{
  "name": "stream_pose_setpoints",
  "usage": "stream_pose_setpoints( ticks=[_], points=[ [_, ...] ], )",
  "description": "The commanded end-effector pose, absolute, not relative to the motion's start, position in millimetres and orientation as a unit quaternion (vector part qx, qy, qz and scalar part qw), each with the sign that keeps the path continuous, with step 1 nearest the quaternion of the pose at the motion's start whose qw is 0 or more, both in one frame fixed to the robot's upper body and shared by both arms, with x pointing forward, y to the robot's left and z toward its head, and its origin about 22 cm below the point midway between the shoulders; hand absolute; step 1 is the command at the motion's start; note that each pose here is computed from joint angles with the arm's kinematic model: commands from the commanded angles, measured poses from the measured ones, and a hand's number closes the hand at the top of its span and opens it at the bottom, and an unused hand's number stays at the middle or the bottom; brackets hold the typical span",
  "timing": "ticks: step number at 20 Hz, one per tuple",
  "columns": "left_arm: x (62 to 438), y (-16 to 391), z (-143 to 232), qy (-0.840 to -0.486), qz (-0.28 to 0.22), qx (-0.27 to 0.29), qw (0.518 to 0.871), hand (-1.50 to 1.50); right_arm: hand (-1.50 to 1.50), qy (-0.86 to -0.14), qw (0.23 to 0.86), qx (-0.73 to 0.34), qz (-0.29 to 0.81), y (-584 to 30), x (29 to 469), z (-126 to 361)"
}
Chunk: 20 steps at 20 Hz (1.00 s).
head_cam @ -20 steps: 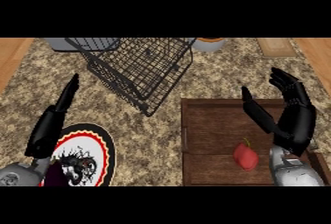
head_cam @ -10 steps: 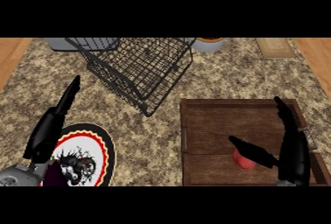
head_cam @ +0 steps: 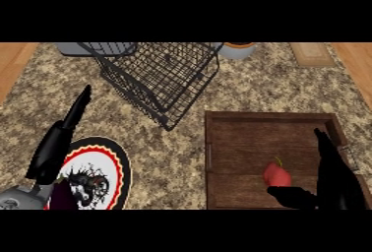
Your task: Pick the bell pepper from the tray and place it in the tiered basket
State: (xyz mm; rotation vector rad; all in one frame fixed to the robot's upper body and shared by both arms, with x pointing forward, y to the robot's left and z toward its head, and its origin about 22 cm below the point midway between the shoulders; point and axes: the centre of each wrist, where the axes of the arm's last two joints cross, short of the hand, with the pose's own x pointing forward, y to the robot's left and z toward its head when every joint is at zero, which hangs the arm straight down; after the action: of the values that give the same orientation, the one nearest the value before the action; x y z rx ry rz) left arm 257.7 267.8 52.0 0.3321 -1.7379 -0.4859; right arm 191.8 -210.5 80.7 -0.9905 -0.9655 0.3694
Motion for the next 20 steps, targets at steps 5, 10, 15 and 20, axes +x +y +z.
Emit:
stream_pose_setpoints(
  ticks=[5,10,15,20],
  points=[
    [267,258,55,-0.762,-0.224,0.132,0.593,0.00,-1.50,-0.362,0.780,-0.488,0.153,-150,201,123],
    [260,264,52,-0.756,-0.218,0.131,0.604,0.00,-1.50,-0.290,0.785,-0.520,0.172,-134,216,99],
    [260,258,61,-0.762,-0.220,0.130,0.594,0.00,-1.50,-0.234,0.786,-0.546,0.172,-138,234,88],
    [256,248,51,-0.759,-0.213,0.126,0.602,0.00,-1.50,-0.194,0.787,-0.559,0.173,-146,240,76]
  ],
)
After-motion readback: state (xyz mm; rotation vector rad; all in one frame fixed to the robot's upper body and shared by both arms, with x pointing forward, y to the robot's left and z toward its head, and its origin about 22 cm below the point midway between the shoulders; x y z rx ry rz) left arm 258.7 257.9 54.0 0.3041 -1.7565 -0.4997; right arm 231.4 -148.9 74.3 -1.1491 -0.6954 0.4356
